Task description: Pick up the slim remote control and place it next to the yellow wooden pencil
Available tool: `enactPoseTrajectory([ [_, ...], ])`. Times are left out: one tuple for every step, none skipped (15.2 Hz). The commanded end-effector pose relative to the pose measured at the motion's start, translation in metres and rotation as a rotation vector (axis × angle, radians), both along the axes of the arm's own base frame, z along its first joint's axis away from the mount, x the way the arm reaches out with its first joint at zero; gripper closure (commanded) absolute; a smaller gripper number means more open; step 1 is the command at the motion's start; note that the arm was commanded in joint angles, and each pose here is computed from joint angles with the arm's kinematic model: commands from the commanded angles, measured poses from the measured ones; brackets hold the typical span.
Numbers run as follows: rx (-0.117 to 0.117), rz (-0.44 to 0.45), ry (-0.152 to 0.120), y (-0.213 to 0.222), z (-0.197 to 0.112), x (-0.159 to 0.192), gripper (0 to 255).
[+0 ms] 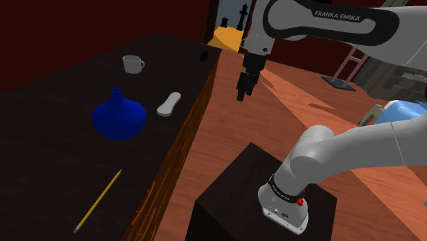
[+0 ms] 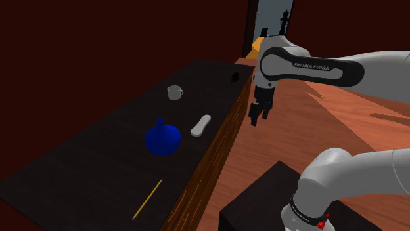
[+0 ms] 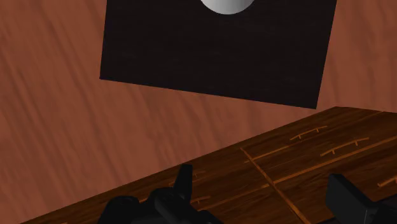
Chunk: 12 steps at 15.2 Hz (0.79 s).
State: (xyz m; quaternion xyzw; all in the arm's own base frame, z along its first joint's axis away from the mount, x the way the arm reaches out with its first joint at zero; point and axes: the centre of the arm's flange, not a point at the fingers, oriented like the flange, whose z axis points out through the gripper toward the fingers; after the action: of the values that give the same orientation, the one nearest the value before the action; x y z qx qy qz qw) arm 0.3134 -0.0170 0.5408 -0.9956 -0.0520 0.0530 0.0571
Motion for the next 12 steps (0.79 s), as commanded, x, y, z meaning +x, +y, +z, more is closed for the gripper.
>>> enactPoseTrajectory([
  [0.000, 0.000, 0.000, 0.000, 0.000, 0.000, 0],
  [-0.004, -0.034, -0.001, 0.008, -0.005, 0.009, 0],
  [-0.009, -0.069, -0.003, 0.015, -0.010, 0.018, 0],
  [-0.013, -0.103, -0.004, 0.022, -0.016, 0.027, 0],
  [-0.017, -0.137, -0.005, 0.028, -0.021, 0.036, 0],
  [-0.022, -0.172, -0.006, 0.035, -0.026, 0.046, 0],
  [-0.026, -0.206, -0.008, 0.041, -0.031, 0.056, 0],
  [-0.030, -0.240, -0.009, 0.046, -0.037, 0.066, 0],
  [-0.035, -0.275, -0.010, 0.051, -0.042, 0.076, 0],
  [-0.039, -0.309, -0.011, 0.056, -0.047, 0.087, 0],
  [-0.043, -0.343, -0.013, 0.060, -0.053, 0.098, 0],
  [-0.048, -0.378, -0.014, 0.064, -0.058, 0.108, 0],
])
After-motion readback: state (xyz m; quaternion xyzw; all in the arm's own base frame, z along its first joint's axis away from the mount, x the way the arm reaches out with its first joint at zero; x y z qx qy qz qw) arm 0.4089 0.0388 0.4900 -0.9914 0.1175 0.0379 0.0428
